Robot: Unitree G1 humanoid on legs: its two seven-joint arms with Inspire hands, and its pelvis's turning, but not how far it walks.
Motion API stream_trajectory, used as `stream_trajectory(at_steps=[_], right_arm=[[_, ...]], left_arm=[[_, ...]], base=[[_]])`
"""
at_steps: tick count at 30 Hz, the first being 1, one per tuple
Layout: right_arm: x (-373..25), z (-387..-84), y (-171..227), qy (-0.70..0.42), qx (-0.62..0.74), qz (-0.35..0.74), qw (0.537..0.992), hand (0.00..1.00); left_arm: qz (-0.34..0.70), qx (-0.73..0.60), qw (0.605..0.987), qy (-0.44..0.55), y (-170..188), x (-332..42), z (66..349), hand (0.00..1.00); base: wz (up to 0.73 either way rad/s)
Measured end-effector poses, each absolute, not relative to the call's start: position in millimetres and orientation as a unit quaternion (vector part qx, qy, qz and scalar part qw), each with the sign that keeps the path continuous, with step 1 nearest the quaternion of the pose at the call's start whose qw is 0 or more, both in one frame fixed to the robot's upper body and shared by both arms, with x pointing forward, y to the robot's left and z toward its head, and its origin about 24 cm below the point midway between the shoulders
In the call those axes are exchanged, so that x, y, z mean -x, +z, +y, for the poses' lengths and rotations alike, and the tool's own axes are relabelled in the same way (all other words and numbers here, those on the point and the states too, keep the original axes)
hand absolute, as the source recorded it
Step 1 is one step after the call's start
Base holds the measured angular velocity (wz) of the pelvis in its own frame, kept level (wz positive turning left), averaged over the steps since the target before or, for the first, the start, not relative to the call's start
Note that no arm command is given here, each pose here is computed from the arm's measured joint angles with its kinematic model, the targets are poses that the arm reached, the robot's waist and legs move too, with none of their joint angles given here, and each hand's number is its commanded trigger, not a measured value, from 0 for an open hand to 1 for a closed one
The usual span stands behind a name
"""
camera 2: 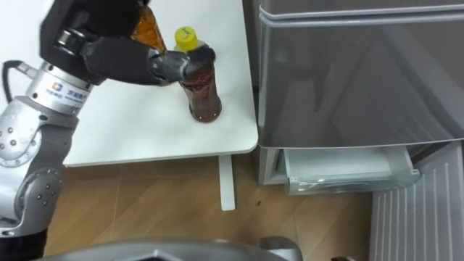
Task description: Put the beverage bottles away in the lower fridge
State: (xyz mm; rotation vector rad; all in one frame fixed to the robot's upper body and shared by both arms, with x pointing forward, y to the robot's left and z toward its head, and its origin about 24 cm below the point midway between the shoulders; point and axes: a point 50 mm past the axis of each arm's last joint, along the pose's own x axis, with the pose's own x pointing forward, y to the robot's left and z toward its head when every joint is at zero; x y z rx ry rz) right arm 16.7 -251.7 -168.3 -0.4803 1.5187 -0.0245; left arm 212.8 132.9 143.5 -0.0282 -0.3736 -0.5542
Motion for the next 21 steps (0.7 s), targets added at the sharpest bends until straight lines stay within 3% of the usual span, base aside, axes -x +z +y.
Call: stream_trajectory(at_steps=[21], right_arm=[[-25, -249, -169, 0.015, 0.224, 0.678, 0.700, 0.00]], left_arm=[[-0.146, 0.018, 0.943, -0.299, 127, -216, 127, 0.00]], base=[[0.00]])
